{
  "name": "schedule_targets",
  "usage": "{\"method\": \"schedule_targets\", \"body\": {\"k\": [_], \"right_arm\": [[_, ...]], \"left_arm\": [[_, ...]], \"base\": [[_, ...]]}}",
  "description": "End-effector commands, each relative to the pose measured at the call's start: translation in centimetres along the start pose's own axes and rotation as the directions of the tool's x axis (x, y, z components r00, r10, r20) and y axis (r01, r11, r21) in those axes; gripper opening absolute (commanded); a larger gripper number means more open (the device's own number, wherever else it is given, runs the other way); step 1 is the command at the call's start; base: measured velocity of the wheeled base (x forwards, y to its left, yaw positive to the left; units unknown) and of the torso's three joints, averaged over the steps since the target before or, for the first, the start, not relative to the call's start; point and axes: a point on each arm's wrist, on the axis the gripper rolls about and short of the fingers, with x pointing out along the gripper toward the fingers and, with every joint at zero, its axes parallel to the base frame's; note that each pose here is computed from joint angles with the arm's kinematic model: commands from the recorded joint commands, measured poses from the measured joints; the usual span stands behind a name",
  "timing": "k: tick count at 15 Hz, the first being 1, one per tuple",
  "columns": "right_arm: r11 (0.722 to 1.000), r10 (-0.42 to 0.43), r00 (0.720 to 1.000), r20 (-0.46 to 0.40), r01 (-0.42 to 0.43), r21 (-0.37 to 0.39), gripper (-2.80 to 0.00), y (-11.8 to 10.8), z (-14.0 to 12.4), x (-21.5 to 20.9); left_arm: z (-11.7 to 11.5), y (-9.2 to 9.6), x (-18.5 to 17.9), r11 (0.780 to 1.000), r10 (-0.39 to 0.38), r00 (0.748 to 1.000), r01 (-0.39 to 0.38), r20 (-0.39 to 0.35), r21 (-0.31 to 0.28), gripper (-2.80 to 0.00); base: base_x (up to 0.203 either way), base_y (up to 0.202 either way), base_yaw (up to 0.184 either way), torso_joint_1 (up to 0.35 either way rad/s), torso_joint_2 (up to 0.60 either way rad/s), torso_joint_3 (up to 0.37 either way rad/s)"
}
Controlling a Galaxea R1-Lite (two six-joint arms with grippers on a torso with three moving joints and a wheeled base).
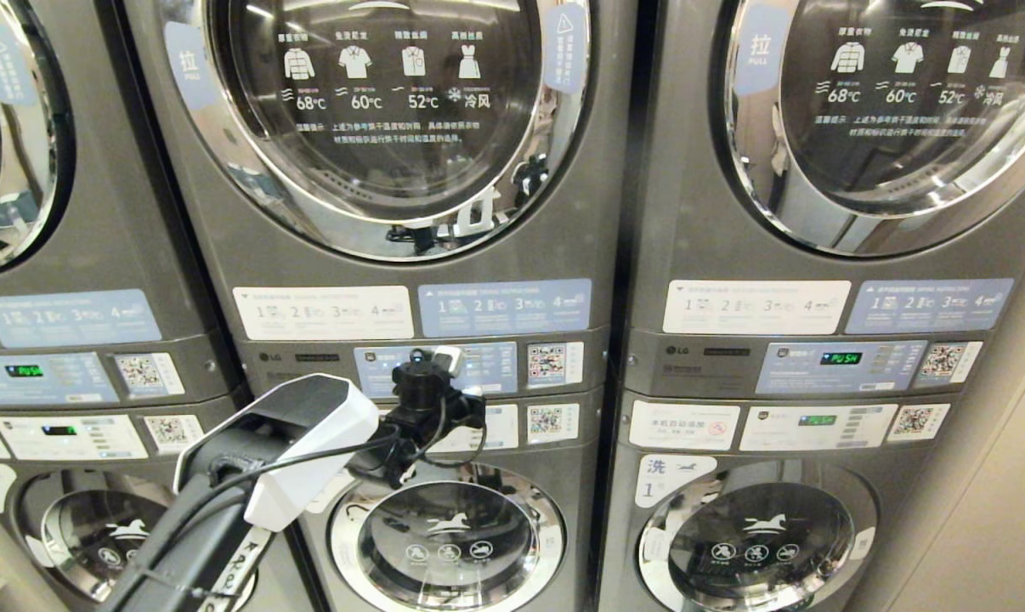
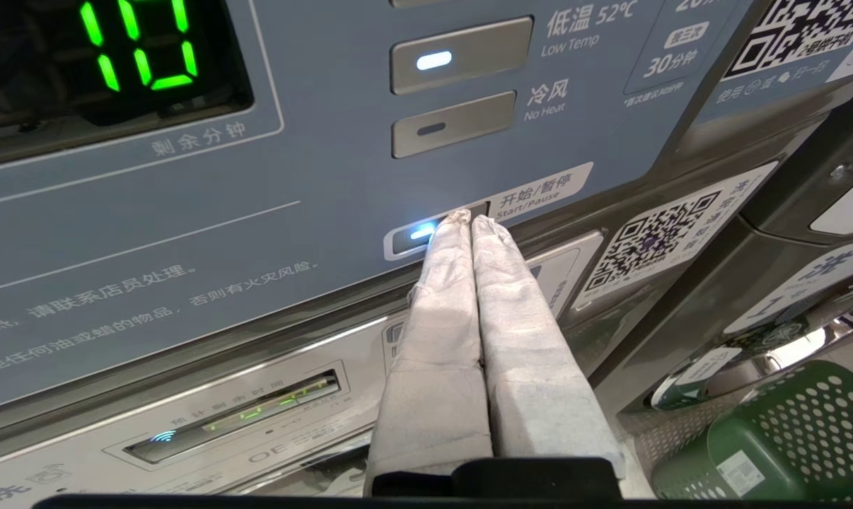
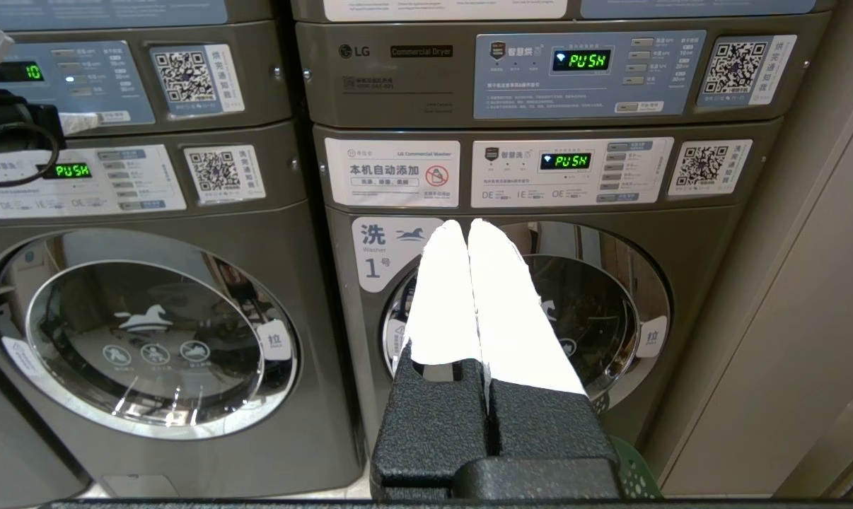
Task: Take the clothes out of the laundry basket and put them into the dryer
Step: Close the dryer
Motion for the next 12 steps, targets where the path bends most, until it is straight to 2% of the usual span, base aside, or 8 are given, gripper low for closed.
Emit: {"method": "schedule_targets", "body": {"k": [1, 4, 7, 10, 12], "right_arm": [[1.0, 0.0, 1.0, 0.0, 0.0, 0.0, -2.8, 0.0, 0.0, 0.0], [1.0, 0.0, 1.0, 0.0, 0.0, 0.0, -2.8, 0.0, 0.0, 0.0], [1.0, 0.0, 1.0, -0.001, 0.0, 0.0, -2.8, 0.0, 0.0, 0.0], [1.0, 0.0, 1.0, 0.001, 0.0, 0.0, -2.8, 0.0, 0.0, 0.0], [1.0, 0.0, 1.0, 0.0, 0.0, 0.0, -2.8, 0.0, 0.0, 0.0]], "left_arm": [[1.0, -0.5, -0.5, 1.0, -0.008, 1.0, 0.008, 0.022, 0.006, -2.8], [3.1, -1.2, -4.2, 1.0, -0.011, 1.0, 0.011, 0.025, 0.012, -2.8], [6.2, -1.9, -11.1, 1.0, -0.006, 0.999, 0.005, 0.053, 0.021, -2.8], [10.2, -2.6, -20.3, 0.999, 0.027, 0.988, -0.031, 0.153, 0.024, -2.8], [12.5, -3.0, -26.6, 0.997, 0.067, 0.966, -0.073, 0.249, 0.016, -2.8]], "base": [[0.0, 0.0, 0.0, 0.0, 0.0, 0.0], [0.0, 0.0, 0.0, 0.0, 0.0, 0.0], [0.0, 0.0, 0.0, 0.0, 0.0, 0.0], [0.0, 0.0, 0.0, 0.0, 0.0, 0.0], [0.0, 0.0, 0.0, 0.0, 0.0, 0.0]]}}
